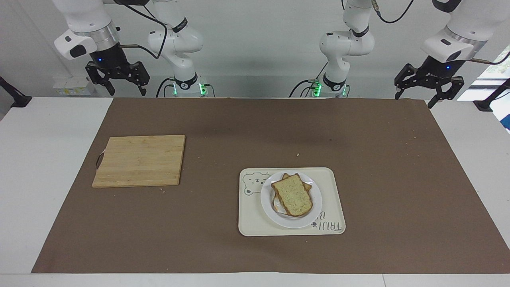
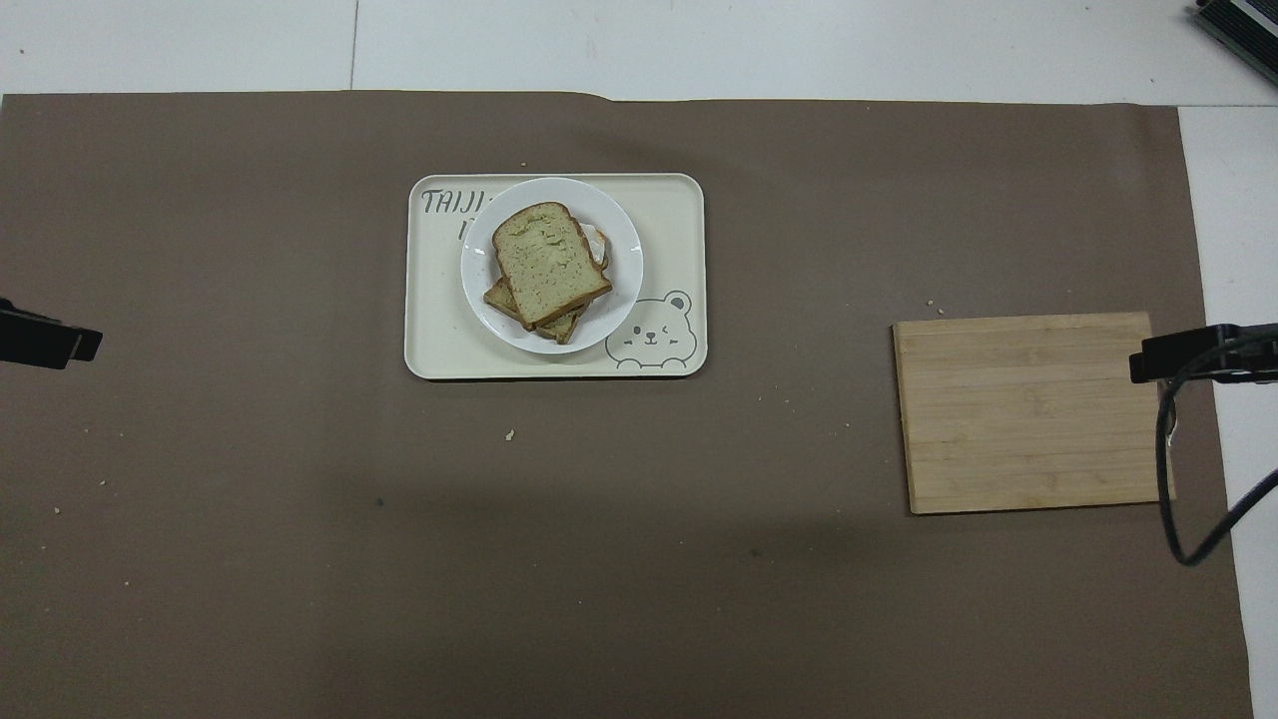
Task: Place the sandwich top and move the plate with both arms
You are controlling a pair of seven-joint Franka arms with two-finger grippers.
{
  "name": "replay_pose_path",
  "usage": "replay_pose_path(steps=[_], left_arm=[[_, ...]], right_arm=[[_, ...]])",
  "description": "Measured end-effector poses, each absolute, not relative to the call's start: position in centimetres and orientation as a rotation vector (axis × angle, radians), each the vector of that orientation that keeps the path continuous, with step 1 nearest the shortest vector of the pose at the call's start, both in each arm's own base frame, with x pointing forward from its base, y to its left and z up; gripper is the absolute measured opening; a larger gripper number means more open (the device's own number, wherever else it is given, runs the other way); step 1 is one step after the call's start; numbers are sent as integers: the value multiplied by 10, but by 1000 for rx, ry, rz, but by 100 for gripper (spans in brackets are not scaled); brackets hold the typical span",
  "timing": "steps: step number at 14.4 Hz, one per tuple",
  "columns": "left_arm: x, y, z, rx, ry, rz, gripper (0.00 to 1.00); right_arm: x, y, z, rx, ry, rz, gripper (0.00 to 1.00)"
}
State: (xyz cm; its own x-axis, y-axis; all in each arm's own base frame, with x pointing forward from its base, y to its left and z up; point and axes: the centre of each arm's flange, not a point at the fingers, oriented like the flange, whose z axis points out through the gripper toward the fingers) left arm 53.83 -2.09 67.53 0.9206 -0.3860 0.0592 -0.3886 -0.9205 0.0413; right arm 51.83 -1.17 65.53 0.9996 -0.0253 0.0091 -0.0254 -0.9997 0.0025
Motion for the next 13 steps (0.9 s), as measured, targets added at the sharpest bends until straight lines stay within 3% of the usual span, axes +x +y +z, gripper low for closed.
replay_pose_path(steps=[13], left_arm=[[536, -21, 676, 3076, -347, 62, 100]], right_arm=[[518, -11, 655, 3139, -38, 13, 100]])
